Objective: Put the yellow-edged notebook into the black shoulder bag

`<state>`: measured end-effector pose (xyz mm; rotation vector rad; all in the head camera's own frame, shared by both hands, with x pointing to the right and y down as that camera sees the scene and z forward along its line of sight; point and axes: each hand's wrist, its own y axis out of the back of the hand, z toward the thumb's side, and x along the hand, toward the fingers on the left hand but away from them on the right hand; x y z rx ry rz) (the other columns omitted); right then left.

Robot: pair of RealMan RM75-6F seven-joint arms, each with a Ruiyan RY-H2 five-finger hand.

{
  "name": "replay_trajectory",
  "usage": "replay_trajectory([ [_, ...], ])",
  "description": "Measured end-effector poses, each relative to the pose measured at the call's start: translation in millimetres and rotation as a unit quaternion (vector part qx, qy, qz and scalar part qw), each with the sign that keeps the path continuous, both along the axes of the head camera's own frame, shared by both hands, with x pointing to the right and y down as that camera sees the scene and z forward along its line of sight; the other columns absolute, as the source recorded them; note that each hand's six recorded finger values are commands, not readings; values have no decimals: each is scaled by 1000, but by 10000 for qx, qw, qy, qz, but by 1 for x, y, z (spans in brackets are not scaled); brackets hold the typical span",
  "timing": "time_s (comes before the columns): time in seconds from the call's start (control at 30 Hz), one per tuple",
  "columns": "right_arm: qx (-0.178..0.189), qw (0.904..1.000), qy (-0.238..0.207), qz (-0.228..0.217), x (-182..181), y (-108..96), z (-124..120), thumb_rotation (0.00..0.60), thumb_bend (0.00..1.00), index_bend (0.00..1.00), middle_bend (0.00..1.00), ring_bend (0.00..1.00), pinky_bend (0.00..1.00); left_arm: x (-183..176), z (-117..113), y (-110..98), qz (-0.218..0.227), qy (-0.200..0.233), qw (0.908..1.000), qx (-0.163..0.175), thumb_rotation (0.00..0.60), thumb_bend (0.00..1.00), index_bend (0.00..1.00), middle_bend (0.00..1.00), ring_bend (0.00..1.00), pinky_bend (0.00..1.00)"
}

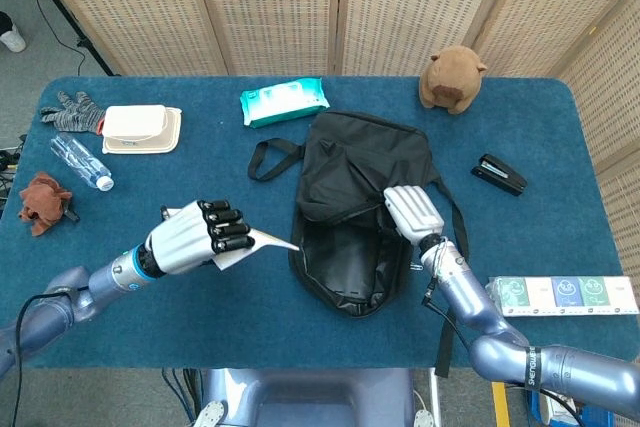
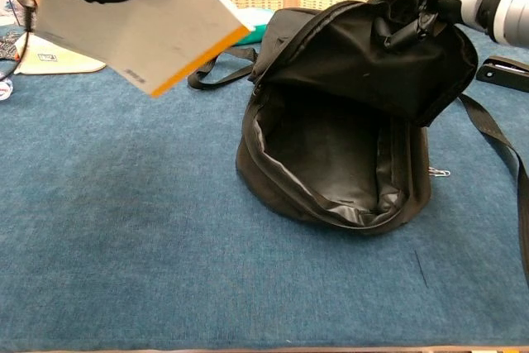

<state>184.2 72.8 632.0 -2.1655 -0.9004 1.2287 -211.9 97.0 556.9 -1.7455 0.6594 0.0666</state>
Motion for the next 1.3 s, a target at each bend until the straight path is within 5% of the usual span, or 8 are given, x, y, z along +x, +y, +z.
replay_trajectory([
  [0.53, -610, 9978, -257, -10, -1, -26, -6, 600, 879, 578, 627, 643, 661, 70, 7, 32, 976, 557, 9921, 556, 600, 448, 872, 775, 650, 825],
  [0.9, -1152, 9920, -510, 0, 2, -43, -10, 600, 881, 590, 640, 674, 637, 148, 8, 58, 1911, 590, 9701, 1379, 600, 431, 872, 775, 637, 824],
  [1.3, -1262, 9903, -583, 24, 11, -54, -11, 600, 885, 594, 646, 677, 609, 175, 26, 69, 2116, 175, 9673, 1391, 600, 425, 872, 775, 633, 824],
])
